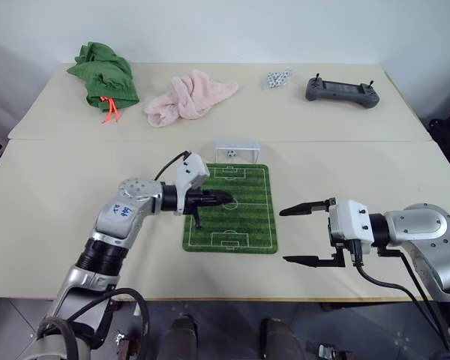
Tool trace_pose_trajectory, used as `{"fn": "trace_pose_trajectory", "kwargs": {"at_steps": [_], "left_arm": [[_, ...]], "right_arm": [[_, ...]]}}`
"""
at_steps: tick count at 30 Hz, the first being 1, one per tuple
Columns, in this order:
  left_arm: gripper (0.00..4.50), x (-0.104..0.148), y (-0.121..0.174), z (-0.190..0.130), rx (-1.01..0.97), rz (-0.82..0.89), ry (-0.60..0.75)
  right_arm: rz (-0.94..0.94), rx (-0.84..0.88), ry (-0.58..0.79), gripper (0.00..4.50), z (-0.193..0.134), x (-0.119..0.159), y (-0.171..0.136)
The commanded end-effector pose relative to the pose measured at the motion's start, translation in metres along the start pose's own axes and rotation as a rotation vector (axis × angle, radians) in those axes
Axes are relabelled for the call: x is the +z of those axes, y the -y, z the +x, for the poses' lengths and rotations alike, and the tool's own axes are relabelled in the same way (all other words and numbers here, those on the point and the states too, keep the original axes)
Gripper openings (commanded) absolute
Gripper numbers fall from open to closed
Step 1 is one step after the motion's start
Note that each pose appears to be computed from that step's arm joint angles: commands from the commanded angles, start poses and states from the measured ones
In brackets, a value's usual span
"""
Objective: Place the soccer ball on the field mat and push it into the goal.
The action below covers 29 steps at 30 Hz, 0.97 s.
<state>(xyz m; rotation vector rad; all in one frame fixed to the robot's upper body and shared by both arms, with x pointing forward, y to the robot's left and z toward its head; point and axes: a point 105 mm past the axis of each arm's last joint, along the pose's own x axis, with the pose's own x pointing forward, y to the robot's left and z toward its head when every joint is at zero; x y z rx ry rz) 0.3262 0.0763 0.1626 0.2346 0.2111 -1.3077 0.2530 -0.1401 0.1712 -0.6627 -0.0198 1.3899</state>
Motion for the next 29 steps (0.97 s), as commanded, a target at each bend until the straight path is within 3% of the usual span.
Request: {"fn": "trace_pose_trajectory", "kwargs": {"at_steps": [1, 8, 13, 18, 29], "left_arm": [[0.02, 0.018, 0.015, -0.008, -0.045, 0.076, 0.060], [0.02, 0.033, 0.013, -0.032, 0.036, 0.187, 0.142], [0.02, 0.013, -0.020, -0.072, 0.273, 0.222, -0.053], [0.02, 0.015, -0.027, -0.116, 0.378, 0.234, -0.132], [0.02, 0.016, -0.021, -0.131, 0.487, 0.227, -0.125]], "right_arm": [[-0.038, -0.010, 0.009, 4.50, -0.004, 0.007, 0.004], [-0.038, -0.006, 0.014, 4.50, -0.003, 0.008, 0.004], [-0.028, -0.006, 0.014, 4.50, -0.003, 0.006, 0.002], [-0.026, -0.019, 0.011, 4.50, -0.006, 0.004, 0.003], [-0.085, -0.147, 0.006, 4.50, -0.008, 0.000, 0.029]]}}
